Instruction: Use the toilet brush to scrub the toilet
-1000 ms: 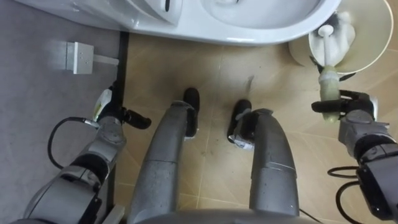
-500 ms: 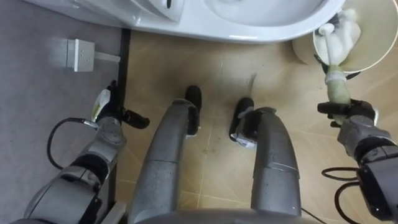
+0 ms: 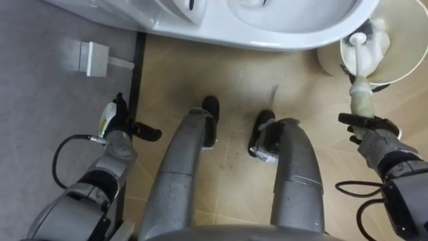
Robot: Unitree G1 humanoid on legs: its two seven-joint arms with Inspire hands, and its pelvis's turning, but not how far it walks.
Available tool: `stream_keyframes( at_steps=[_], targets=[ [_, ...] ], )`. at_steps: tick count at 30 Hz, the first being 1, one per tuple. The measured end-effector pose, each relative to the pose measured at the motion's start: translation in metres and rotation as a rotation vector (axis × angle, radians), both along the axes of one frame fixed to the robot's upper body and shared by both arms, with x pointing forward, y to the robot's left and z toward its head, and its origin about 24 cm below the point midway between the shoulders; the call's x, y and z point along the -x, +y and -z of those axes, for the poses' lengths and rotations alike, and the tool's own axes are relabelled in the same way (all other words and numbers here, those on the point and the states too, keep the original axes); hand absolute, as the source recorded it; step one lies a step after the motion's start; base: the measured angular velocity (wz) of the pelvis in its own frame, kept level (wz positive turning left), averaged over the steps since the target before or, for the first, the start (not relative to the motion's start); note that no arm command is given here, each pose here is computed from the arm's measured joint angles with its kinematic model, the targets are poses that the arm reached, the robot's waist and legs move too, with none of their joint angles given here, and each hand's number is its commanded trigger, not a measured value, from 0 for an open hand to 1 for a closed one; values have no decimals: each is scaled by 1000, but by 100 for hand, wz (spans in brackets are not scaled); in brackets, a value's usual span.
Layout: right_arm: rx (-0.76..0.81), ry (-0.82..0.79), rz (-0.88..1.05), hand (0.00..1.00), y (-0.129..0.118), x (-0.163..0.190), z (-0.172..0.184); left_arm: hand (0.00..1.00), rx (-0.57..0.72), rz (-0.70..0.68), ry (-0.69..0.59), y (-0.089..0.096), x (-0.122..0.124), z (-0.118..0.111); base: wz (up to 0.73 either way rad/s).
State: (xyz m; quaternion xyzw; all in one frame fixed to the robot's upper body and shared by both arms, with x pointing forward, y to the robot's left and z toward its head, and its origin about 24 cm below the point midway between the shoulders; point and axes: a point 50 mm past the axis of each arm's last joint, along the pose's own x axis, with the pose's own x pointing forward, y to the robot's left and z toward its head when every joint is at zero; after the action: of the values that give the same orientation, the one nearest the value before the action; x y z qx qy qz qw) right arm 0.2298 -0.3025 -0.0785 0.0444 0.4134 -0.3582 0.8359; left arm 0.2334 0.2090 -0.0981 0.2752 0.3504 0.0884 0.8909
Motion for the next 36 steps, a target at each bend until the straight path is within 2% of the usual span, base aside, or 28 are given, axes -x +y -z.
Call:
stream_keyframes(
  at_steps=[13,19,29,34,36],
  targets=[
    [-74,42,37,100,-1,27,18,0,16,-19,65,2,33,17,-5],
    [-116,84,68,100,-2,47,28,0,26,-75,88,11,48,23,2],
    [-149,135,164,100,-8,86,42,0,23,-239,190,42,95,37,-2],
    [-93,152,136,100,-11,107,46,0,-2,-269,225,53,127,42,-3],
    [-55,164,102,100,-10,118,48,0,-13,-285,250,56,147,43,0]
  ],
)
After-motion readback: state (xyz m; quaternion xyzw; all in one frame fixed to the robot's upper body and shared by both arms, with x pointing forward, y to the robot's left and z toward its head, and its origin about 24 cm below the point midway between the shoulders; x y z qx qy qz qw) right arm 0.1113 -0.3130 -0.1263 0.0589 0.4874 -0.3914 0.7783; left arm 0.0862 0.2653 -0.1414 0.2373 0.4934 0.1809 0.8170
